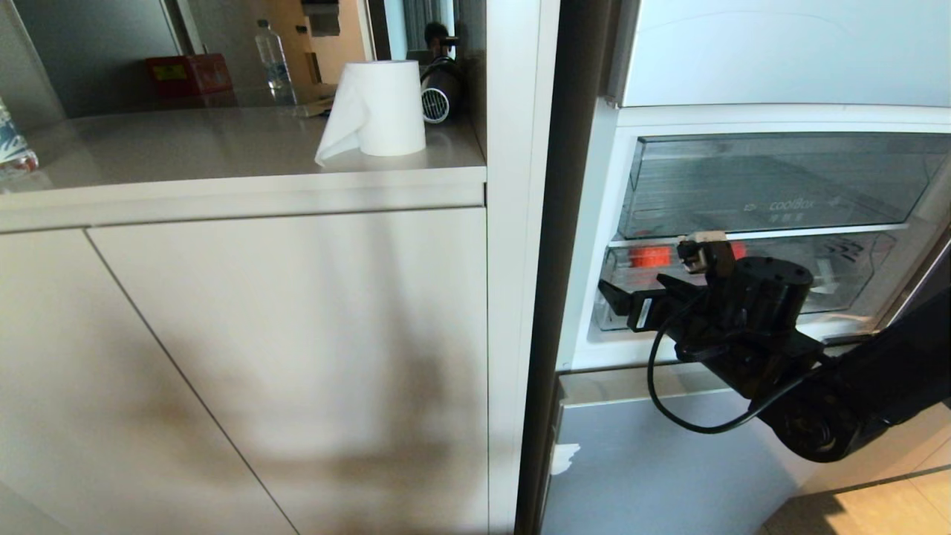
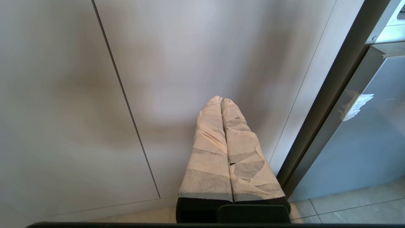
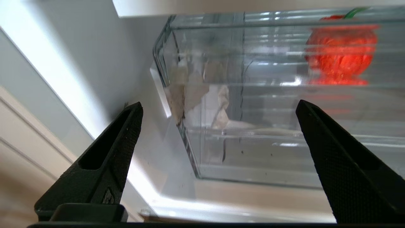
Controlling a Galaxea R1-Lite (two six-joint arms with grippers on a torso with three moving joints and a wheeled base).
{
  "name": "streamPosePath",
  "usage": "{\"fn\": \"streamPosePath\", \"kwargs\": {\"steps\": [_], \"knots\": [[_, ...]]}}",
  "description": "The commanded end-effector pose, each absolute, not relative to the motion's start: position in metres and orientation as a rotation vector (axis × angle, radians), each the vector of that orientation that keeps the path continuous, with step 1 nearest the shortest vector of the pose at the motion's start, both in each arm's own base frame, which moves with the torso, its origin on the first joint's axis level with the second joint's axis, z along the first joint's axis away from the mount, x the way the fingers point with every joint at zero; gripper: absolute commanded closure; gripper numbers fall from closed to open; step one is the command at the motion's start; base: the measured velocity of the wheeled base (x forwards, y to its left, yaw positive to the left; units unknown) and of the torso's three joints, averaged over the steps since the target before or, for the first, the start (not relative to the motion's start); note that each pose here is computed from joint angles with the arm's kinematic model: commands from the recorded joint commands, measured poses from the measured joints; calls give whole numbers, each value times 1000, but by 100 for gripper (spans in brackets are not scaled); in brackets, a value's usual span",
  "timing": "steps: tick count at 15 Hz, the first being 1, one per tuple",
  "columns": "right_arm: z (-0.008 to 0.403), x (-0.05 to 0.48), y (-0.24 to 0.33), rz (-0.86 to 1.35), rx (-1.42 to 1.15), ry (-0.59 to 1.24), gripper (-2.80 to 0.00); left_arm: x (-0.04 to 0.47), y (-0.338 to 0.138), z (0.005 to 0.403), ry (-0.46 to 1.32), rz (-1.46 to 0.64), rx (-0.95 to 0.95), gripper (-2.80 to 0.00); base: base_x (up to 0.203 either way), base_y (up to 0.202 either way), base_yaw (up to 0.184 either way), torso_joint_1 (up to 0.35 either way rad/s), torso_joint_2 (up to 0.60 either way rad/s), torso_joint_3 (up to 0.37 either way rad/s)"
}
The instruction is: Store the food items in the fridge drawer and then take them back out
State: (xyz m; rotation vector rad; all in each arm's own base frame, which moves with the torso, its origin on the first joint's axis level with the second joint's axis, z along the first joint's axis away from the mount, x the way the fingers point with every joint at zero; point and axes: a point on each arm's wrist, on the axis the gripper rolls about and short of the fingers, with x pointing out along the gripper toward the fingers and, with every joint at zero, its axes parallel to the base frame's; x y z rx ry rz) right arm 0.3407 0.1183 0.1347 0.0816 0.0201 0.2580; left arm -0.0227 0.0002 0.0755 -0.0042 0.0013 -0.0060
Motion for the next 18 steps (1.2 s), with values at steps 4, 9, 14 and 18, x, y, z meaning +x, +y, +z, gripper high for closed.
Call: {"fn": "streamPosePath", "kwargs": {"steps": [4, 9, 14, 18], "knots": [[134, 351, 126, 267, 88, 0, 0, -23, 0, 76, 2, -6, -5, 0, 0, 0, 0, 0, 0, 0], [129, 349, 147, 319, 86, 9, 0, -23, 0, 76, 2, -6, -5, 0, 0, 0, 0, 0, 0, 0], [127, 347, 160, 333, 85, 10, 0, -23, 0, 76, 2, -5, -5, 0, 0, 0, 0, 0, 0, 0], [131, 338, 156, 309, 85, 12, 0, -23, 0, 76, 2, -6, -5, 0, 0, 0, 0, 0, 0, 0]]}}
